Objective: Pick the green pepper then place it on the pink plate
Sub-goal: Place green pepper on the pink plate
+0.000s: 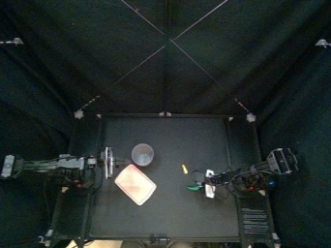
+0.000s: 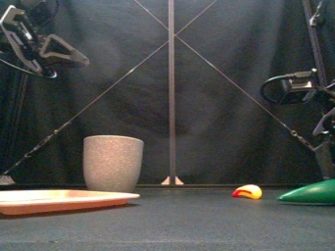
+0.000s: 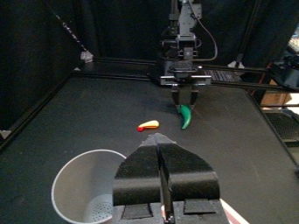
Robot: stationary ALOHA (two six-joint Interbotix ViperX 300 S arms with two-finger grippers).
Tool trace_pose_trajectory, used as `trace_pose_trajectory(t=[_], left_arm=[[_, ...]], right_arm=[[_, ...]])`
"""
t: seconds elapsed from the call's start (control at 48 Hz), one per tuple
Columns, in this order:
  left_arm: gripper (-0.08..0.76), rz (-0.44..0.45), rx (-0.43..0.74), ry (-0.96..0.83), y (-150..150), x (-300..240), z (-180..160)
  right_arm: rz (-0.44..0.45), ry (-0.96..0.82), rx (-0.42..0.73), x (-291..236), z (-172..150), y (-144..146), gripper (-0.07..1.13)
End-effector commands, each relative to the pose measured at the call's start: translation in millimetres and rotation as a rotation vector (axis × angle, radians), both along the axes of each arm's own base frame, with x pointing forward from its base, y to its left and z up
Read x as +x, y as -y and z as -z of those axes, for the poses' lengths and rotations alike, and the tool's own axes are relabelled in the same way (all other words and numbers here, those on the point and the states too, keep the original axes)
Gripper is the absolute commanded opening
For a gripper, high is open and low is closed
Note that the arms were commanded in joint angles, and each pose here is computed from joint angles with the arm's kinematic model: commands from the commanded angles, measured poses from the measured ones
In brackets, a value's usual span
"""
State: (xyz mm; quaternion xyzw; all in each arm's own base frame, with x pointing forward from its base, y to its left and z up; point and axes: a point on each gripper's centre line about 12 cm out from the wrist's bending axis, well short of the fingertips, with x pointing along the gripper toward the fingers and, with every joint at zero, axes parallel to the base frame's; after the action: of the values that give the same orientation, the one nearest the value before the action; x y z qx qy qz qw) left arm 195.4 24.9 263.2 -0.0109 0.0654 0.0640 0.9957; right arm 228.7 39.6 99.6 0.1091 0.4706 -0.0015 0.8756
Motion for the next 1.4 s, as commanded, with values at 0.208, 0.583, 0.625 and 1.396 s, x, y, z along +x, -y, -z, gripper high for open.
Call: trace_pose_trajectory(t=[0.208,0.583,0.625,1.396], left_arm=[[0.174,-0.003,0.004,0.021,-0.9,2.2,-8.0],[0.174,-0.012,0.000,0.022,-2.4,1.7,-7.7],[0.174,-0.012,0.000,0.020,-2.4,1.9,-7.4],[0.176,-0.047,-0.011,-0.014,-8.6,-2.2,6.5]], right_arm=[[-0.015,0.185,0.028,52.3,-51.0,-11.9,0.59],[0.034,0.371,0.041,163.9,-101.0,-10.3,0.59],[0.044,0.370,0.042,178.2,-98.1,-8.9,0.59],[0.115,0.171,0.024,315.0,-43.7,17.8,0.67]])
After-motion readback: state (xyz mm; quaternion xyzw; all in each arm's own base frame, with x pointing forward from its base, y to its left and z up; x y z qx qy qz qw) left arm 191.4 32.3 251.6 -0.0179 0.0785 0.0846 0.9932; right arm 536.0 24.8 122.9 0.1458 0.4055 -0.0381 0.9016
